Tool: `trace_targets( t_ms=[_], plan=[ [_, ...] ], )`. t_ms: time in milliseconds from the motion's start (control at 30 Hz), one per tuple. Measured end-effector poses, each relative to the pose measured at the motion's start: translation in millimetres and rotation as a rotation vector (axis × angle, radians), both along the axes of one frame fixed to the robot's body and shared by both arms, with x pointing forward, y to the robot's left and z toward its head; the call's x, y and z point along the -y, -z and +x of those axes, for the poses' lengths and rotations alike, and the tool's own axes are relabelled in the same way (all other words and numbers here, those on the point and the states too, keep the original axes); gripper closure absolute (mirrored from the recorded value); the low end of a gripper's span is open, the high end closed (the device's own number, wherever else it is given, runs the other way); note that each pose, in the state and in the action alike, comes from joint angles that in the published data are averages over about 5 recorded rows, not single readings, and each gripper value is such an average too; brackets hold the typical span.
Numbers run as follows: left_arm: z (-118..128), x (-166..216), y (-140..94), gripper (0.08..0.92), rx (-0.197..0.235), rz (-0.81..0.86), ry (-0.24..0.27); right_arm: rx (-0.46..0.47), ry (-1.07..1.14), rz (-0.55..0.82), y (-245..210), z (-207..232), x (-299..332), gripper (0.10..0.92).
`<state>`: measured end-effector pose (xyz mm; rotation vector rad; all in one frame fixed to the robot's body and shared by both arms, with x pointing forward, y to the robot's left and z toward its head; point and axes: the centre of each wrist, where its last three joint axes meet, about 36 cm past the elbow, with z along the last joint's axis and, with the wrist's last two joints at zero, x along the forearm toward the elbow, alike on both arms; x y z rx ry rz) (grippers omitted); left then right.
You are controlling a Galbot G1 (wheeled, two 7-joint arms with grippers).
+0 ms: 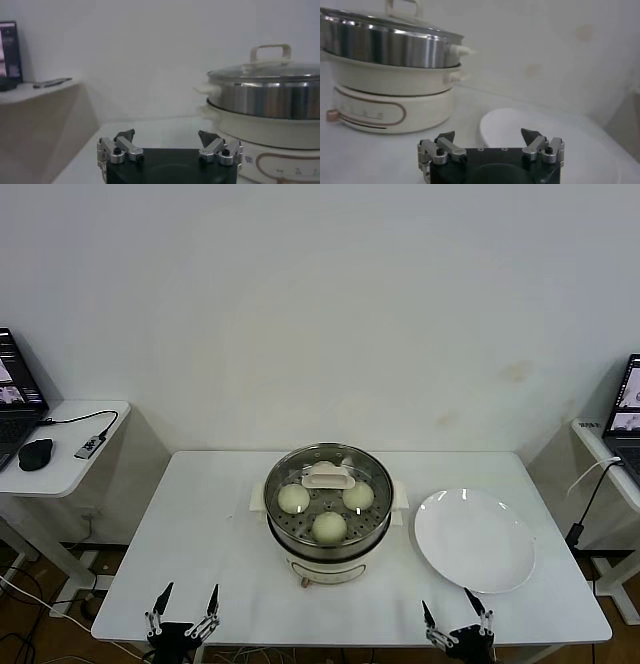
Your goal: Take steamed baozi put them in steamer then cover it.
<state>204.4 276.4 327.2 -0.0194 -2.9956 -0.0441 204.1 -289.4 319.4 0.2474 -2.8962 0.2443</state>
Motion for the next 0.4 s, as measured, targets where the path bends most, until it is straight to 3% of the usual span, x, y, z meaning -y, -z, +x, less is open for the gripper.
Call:
trace_targets(
  t_ms=[400],
  plan=[
    [-4.4, -6.4, 7.5, 0.177, -0.011, -0.015, -0.021, -0.015, -0.001, 0.014, -6.5, -0.3, -4.0, 0.2]
  ],
)
